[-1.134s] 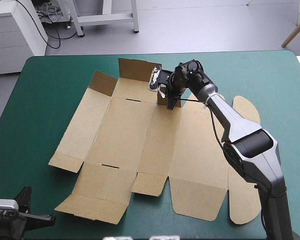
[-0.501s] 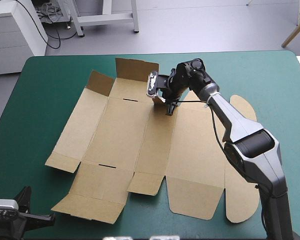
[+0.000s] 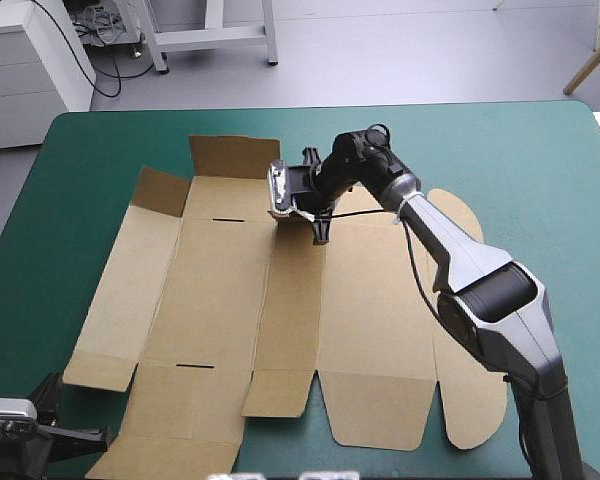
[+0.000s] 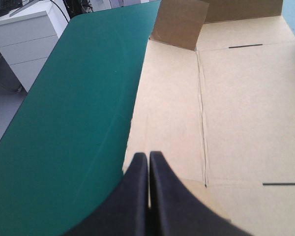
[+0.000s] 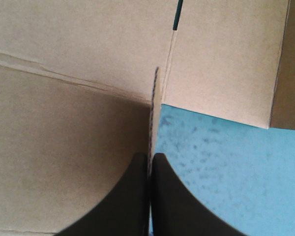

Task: Fold the box

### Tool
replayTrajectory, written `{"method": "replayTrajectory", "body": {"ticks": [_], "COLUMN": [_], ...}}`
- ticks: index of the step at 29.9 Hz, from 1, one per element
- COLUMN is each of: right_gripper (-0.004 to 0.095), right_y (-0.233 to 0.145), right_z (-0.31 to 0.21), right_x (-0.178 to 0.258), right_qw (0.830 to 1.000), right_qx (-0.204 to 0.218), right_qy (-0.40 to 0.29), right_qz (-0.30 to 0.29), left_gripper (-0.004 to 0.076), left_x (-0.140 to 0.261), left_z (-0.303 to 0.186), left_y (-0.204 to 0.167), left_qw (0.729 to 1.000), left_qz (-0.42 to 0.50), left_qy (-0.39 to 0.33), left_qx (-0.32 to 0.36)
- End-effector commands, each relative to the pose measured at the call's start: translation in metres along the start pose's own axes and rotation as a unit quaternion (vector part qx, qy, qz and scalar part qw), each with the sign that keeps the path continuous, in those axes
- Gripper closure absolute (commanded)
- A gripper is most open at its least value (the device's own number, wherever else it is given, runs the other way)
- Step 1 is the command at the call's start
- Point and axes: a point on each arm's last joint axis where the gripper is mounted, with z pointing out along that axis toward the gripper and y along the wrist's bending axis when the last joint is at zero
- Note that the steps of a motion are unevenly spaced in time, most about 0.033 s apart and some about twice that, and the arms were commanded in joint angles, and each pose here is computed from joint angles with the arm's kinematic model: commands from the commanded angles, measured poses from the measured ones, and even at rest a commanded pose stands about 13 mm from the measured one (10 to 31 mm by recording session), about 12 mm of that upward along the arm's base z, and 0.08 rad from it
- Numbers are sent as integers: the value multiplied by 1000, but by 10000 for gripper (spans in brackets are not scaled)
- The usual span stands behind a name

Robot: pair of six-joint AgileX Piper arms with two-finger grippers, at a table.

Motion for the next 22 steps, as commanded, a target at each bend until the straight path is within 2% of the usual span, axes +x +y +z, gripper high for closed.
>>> {"method": "replayTrajectory", "body": {"ticks": [1, 11, 22], "right_gripper": [928, 928, 927], "right_y": [-1, 17, 25], "right_z": [-32, -24, -21], "right_x": [-27, -59, -72], "right_qw": [998, 995, 993], "right_qx": [31, 10, 10], "right_qy": [-38, -51, -44], "right_qz": [-28, -83, -106], "left_gripper": [734, 734, 734], "left_x": [-11, -11, -11], "left_z": [-6, -6, -6], "left_y": [1, 1, 1], "left_qw": [999, 999, 999], "left_qz": [-6, -6, -6], "left_qy": [-53, -53, -53], "left_qx": [-3, -3, -3]}}
